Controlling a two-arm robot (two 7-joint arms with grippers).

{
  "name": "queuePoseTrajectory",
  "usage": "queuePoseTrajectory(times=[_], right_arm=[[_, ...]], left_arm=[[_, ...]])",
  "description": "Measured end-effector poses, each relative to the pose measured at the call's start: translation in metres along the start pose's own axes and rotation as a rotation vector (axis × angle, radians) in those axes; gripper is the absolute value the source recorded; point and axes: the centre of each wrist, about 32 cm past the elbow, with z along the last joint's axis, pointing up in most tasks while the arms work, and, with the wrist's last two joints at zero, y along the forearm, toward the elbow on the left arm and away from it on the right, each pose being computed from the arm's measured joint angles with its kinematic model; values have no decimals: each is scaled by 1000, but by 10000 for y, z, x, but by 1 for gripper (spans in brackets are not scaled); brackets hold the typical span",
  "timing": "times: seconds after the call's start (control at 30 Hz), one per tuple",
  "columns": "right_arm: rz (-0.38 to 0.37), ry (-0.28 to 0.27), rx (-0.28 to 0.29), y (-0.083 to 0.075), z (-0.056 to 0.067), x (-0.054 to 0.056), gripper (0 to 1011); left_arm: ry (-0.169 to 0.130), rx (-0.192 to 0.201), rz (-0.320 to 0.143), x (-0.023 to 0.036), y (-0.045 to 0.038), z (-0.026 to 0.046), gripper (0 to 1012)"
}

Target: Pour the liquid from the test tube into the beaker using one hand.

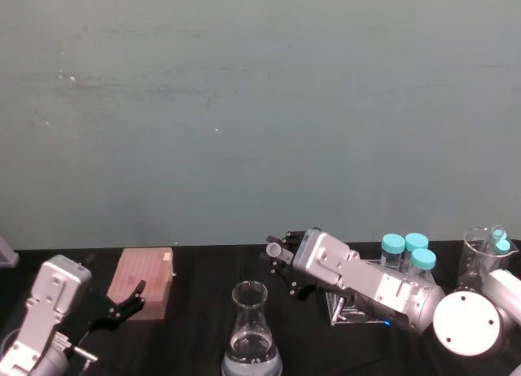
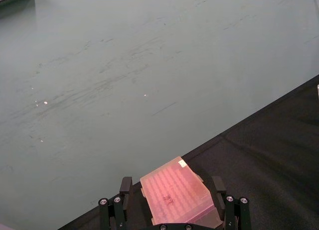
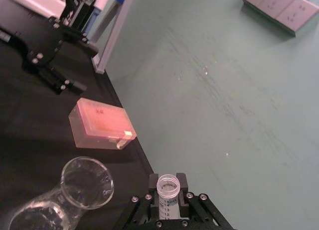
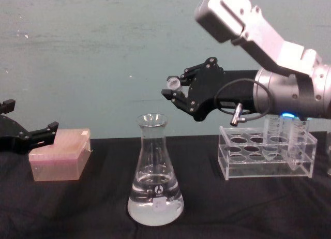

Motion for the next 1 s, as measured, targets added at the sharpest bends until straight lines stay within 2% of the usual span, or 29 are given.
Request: queuePoseTrajectory(times=[0.37,1.0], right_arm=[[-1,-144,20,17,-23,-73,207],[-6,-229,48,46,-6,-86,205]], left_arm=[[0,0,0,0,0,0,1000],[0,0,0,0,0,0,1000]])
